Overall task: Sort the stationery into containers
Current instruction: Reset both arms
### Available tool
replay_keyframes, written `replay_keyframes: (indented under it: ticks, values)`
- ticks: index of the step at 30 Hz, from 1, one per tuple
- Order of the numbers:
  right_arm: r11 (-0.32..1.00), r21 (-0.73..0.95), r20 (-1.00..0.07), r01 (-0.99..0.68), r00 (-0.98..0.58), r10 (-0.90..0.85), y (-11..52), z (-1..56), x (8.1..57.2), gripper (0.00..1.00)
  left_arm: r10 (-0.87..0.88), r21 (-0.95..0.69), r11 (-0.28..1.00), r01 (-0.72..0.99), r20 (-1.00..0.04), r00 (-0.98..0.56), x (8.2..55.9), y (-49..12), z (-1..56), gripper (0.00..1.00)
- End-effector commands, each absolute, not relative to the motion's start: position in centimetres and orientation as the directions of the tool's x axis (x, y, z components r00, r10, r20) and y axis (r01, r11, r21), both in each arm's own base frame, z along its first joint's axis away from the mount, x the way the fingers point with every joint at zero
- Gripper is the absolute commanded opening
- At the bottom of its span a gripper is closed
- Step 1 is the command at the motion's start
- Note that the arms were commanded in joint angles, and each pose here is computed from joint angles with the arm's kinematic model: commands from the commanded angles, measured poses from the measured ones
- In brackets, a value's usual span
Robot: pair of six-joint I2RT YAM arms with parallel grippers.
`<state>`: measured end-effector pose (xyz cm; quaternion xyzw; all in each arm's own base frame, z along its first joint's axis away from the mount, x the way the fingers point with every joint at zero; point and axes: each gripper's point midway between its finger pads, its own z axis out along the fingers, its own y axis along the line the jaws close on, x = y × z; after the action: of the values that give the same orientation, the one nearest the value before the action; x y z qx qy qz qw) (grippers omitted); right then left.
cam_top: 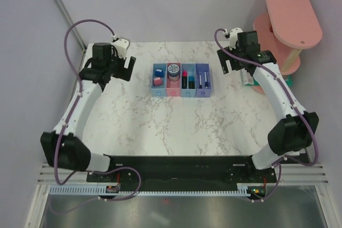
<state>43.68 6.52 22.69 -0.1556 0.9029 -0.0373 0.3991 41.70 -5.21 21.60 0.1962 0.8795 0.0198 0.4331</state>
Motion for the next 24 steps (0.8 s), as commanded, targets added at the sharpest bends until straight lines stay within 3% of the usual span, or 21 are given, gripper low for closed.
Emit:
replay_keyframes:
  ticks: [1,9,24]
  values:
    - [0.919,-0.161,-0.691,-0.359,-0.624,-0.364,7.2,24.3,37.9,0.98,0.281,0.165,0.947,0.275,-0.840,-0.464,36.7,-5.1,27.1,1.00]
    - [0.902,-0.109,-0.786,-0.417,-0.519,-0.335,8.1,27.4,33.3,0.98,0.194,0.113,0.970,0.214,-0.892,-0.408,30.6,-4.1,29.3,1.00]
    - [0.893,-0.085,-0.832,-0.442,-0.462,-0.308,9.0,29.5,32.8,0.98,0.178,0.097,0.973,0.211,-0.895,-0.408,29.7,-4.1,28.4,1.00]
